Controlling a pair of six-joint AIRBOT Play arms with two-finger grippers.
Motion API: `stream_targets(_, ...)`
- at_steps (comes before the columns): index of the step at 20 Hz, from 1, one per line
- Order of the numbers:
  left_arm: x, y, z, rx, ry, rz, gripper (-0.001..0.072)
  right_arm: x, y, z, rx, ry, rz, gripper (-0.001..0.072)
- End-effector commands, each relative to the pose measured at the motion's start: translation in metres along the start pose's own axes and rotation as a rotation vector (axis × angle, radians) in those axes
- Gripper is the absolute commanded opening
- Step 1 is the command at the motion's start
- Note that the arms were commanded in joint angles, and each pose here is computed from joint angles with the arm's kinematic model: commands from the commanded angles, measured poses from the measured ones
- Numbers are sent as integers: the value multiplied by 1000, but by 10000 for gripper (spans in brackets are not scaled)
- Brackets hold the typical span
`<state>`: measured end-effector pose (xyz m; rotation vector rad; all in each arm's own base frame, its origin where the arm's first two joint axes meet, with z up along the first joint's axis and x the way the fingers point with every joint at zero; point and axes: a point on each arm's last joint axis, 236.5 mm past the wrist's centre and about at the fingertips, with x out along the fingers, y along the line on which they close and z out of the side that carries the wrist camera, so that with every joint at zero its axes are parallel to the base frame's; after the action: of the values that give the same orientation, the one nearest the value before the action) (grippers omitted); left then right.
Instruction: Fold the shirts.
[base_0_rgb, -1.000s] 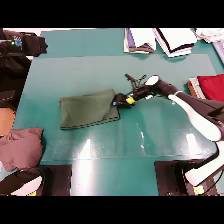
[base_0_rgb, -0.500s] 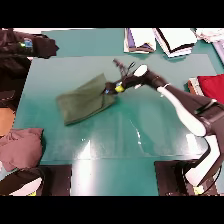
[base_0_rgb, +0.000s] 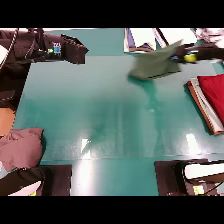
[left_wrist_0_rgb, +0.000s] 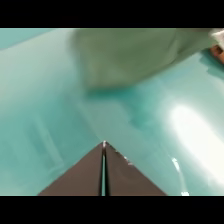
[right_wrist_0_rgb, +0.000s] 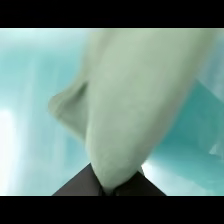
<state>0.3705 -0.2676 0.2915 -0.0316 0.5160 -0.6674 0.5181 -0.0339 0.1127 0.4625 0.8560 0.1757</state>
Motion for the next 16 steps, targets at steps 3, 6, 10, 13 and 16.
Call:
stream_targets(3,1,-11,4,-8,-20,-27,23,-100,-159,22,230,-162,-225,15)
stream_targets(6,3,-11,3,-10,-16,-27,23,-118,-186,24,271,-205,-263,15)
stream_targets(10,9,-11,-2,-16,3,-32,23,-146,-159,72,219,-337,-218,14)
stream_targets(13,9,-11,-4,-16,13,-31,23,-185,-132,109,132,-437,-218,14)
stream_targets(16,9,-11,-4,-14,13,-31,23,-210,-110,122,68,-457,-217,14)
